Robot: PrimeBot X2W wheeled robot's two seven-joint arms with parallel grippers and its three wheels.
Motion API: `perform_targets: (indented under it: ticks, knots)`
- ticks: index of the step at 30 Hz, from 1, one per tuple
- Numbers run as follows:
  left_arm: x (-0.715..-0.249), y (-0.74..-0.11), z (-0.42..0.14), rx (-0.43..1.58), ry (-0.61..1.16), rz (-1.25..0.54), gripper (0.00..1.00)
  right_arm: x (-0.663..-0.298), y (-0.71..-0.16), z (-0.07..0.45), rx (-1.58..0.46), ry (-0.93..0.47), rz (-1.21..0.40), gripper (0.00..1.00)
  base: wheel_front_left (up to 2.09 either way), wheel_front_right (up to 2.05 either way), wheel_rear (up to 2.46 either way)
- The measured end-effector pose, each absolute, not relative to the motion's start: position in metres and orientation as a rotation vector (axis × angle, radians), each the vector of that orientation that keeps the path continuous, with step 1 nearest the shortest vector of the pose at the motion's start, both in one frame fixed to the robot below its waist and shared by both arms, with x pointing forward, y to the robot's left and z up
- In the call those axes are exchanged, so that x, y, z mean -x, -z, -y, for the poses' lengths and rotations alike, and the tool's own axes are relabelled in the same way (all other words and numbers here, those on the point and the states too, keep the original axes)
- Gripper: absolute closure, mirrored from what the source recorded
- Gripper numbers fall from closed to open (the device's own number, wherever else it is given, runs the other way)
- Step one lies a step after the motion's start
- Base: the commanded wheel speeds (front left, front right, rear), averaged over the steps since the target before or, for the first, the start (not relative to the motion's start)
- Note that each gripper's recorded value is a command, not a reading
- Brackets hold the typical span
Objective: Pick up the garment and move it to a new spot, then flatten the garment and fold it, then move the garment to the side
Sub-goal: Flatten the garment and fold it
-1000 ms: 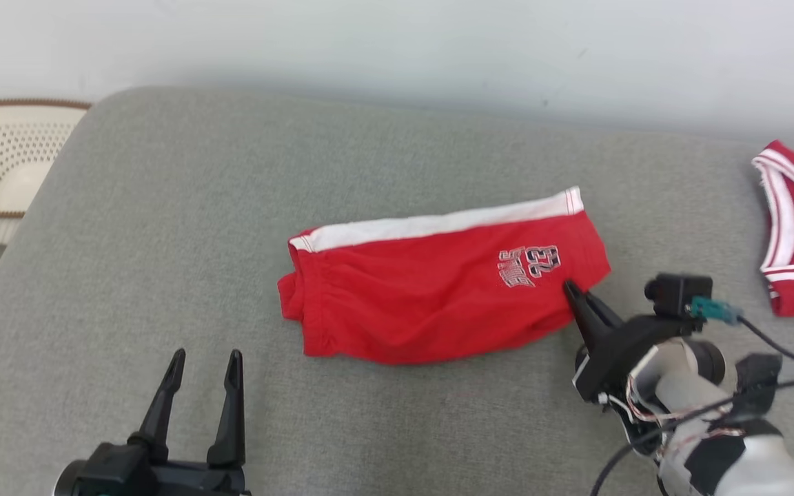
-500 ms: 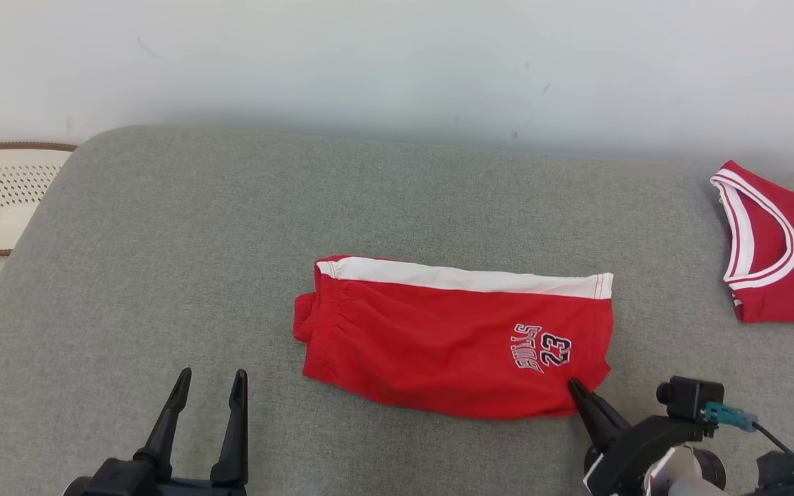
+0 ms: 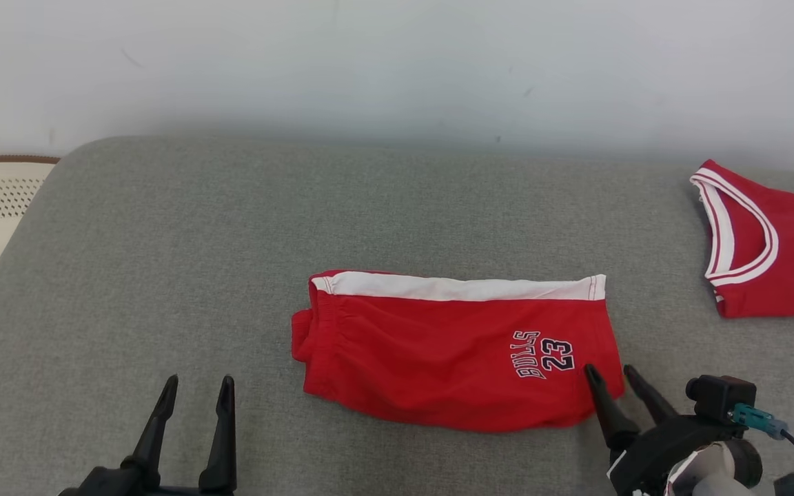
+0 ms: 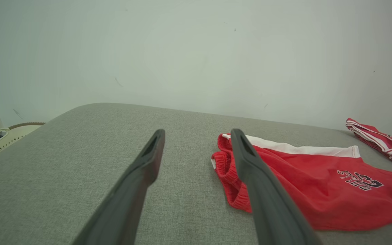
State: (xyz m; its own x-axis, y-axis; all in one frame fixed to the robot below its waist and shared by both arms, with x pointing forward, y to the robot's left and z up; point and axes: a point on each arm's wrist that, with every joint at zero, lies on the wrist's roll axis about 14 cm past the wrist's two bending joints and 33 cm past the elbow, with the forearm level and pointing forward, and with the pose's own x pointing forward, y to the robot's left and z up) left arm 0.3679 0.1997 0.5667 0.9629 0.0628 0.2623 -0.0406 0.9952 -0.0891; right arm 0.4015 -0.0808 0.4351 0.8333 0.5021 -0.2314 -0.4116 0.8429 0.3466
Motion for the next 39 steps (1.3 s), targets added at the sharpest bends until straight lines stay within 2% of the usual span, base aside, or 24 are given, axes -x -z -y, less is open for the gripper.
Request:
perform_targets:
  ticks: [9, 15, 25, 39]
  knots:
    - [-0.370, -0.569, -0.196, 0.079, -0.042, 0.276, 0.00, -0.410, -0.487, 0.104, -0.154, -0.428, -0.063, 0.00, 0.00, 0.00, 0.00]
    - [-0.373, -0.568, -0.191, 0.059, -0.025, 0.274, 0.00, -0.394, -0.514, 0.114, -0.115, -0.360, 0.065, 0.00, 0.00, 0.00, 0.00]
    - [-0.376, -0.561, -0.193, 0.049, -0.028, 0.252, 0.00, -0.369, -0.518, 0.140, -0.122, -0.234, 0.102, 0.00, 0.00, 0.00, 0.00]
    - [-0.372, -0.556, -0.196, 0.031, -0.041, 0.236, 0.00, -0.361, -0.527, 0.136, -0.093, -0.245, 0.133, 0.00, 0.00, 0.00, 0.00]
